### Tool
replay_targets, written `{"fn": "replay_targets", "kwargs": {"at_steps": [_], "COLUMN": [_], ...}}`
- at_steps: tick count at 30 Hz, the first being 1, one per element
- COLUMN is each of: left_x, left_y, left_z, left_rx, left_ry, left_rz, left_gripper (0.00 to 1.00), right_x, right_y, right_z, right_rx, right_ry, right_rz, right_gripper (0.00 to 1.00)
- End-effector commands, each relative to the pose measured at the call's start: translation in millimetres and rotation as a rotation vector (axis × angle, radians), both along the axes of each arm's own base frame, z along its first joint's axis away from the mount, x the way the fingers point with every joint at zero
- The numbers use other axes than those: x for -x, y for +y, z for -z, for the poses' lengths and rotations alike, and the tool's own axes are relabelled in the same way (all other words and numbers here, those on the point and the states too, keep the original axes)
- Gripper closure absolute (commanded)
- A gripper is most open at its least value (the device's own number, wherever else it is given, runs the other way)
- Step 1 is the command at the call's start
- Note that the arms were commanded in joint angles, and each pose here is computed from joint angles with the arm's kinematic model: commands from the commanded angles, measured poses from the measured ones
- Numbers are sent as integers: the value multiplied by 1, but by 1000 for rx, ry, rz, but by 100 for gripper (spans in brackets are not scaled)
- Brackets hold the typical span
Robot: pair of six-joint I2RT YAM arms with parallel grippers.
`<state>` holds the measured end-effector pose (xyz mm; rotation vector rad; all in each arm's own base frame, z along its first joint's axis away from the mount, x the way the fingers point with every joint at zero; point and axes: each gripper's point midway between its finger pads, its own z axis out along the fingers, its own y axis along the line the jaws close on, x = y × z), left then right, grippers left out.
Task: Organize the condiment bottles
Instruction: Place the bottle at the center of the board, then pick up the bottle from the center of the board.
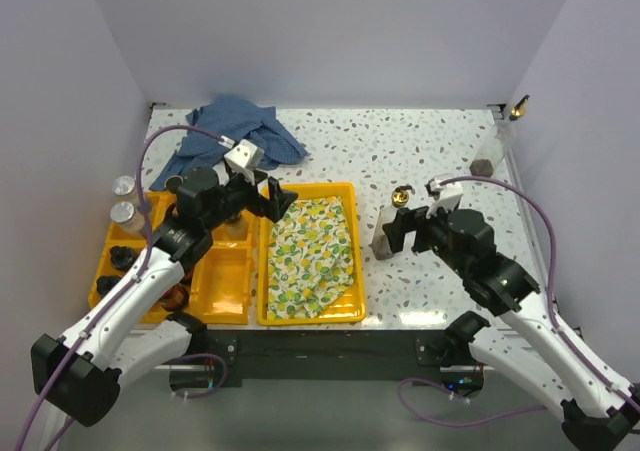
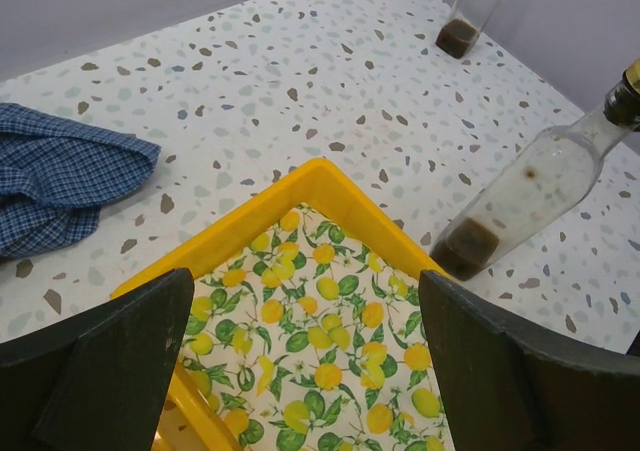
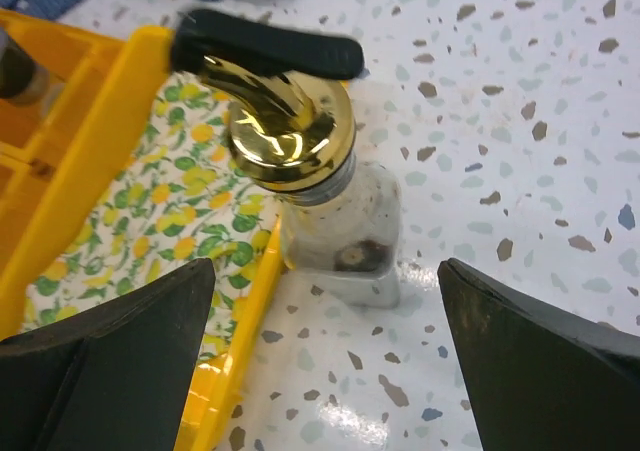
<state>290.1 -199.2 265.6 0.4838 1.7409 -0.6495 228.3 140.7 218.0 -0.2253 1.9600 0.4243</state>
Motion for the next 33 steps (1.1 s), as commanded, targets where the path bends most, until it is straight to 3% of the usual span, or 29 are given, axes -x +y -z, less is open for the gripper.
{"fn": "replay_targets", "kwargs": {"at_steps": [1,8,17,33], "left_x": [4,24,36,23], "left_y": [-30,-98,-182,-264], "left_z": [-24,-31,-10,34], "left_rx": [60,39,10,-62], "left_ry": [-57,-137,-200,-177], "left_rz": [97,229,398,534], "left_gripper": [0,0,0,3], "right_x": [28,75,122,140], "right_y": [1,-9,-53,-76], "right_z": [-56,-128,-202,-216], "right_rx": [-87,-223,-344,-336], "right_ry": [-45,-172,-385,-473], "right_rz": [-79,-187,-152,-121], "right_gripper": [2,1,1,1]}}
